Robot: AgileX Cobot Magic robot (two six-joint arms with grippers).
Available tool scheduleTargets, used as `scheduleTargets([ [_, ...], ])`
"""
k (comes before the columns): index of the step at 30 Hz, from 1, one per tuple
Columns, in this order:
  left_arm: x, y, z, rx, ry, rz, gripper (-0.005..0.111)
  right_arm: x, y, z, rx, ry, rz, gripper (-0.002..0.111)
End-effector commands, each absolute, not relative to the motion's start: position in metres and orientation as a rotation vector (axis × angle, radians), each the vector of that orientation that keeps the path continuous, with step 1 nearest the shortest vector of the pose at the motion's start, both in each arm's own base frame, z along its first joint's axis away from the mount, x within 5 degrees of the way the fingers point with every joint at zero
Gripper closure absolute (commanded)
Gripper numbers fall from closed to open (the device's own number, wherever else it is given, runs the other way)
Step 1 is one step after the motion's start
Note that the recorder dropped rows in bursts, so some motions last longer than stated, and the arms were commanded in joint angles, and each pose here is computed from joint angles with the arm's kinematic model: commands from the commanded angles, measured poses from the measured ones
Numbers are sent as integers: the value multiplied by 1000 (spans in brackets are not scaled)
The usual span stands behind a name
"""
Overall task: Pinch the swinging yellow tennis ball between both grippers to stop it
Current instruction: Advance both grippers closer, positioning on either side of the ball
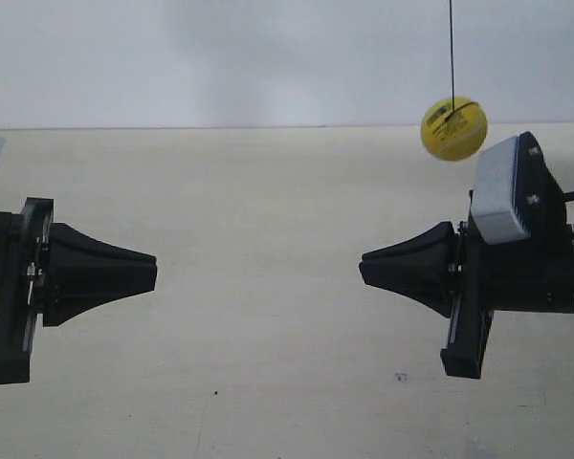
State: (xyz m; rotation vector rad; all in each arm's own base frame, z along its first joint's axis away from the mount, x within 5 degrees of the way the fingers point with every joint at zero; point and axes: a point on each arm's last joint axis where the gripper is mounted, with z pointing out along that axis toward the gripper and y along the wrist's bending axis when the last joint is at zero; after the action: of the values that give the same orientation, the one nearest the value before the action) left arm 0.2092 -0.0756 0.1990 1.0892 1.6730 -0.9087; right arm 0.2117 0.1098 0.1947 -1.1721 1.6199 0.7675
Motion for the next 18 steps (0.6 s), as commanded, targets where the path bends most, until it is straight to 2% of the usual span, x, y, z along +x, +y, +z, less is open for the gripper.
scheduleTargets([
  [1, 213, -76, 190, 1051, 1691, -945, 102, 215, 108, 194, -1158, 1636, 738, 108],
  [8, 216, -78, 173, 1074, 1667, -1016, 102, 217, 108, 193, -1145, 1636, 733, 108],
  [18, 216, -84, 166, 1093, 1679, -1052, 102, 217, 108, 194, -1144, 1630, 736, 108],
])
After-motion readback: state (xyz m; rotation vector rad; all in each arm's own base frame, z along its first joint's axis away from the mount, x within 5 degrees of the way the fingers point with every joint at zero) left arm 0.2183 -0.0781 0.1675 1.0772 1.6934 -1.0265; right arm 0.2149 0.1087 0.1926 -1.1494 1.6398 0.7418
